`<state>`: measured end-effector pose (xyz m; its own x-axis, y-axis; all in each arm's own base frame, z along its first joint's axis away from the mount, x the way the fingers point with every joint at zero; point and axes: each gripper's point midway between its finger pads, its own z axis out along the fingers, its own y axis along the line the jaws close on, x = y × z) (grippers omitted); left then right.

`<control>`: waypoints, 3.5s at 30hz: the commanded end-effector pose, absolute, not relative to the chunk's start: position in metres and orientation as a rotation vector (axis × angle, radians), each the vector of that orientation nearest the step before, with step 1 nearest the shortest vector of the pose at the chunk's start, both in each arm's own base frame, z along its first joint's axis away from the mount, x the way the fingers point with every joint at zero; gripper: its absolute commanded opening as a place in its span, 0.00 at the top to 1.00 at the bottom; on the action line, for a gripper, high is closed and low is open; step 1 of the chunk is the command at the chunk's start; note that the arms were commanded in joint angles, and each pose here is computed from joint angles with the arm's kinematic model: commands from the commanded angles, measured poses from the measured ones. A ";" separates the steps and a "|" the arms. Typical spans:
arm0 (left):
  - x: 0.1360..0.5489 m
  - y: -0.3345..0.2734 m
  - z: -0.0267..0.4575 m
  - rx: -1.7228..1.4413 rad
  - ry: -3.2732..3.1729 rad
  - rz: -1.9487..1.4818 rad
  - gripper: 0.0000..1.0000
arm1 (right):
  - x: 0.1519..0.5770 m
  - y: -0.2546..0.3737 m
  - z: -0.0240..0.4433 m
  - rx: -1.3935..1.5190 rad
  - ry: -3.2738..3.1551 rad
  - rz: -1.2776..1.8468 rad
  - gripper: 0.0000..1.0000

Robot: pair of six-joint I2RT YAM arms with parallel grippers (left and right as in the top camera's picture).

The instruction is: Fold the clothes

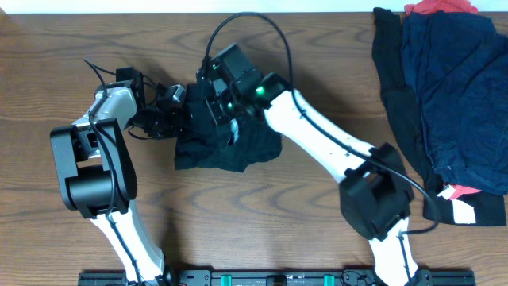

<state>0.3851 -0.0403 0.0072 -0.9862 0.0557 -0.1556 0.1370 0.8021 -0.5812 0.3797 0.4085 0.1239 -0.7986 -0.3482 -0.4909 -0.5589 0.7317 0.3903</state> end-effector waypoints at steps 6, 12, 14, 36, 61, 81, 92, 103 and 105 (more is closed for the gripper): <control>0.380 -0.044 0.002 0.139 2.868 -0.968 0.94 | 0.386 0.415 0.129 -0.639 2.535 0.761 0.27; 0.383 -0.024 0.012 0.036 2.883 -0.951 0.94 | 0.386 0.416 0.138 -0.639 2.525 0.828 0.28; 0.384 -0.014 0.019 0.005 2.881 -0.934 0.94 | 0.388 0.414 0.145 -0.633 2.511 0.832 0.29; 0.373 0.006 0.160 0.131 2.613 -0.712 0.02 | 0.419 0.293 0.163 -0.440 2.662 0.676 0.20; 0.365 -0.024 0.038 0.381 3.024 -0.413 0.02 | 0.451 0.189 0.152 -0.307 2.729 0.581 0.30; 0.376 -0.057 0.017 0.202 3.042 -0.516 0.53 | 0.456 0.161 0.150 -0.221 2.751 0.564 0.52; 0.408 -0.058 0.020 -0.134 2.950 -0.517 0.94 | 0.450 0.137 0.145 -0.141 2.810 0.557 0.61; 0.483 0.002 0.037 -0.756 2.582 -0.363 0.94 | 0.447 0.136 0.145 -0.139 2.821 0.558 0.63; 0.489 0.025 0.039 -0.872 2.509 -0.304 0.94 | 0.448 0.136 0.145 -0.155 2.817 0.555 0.62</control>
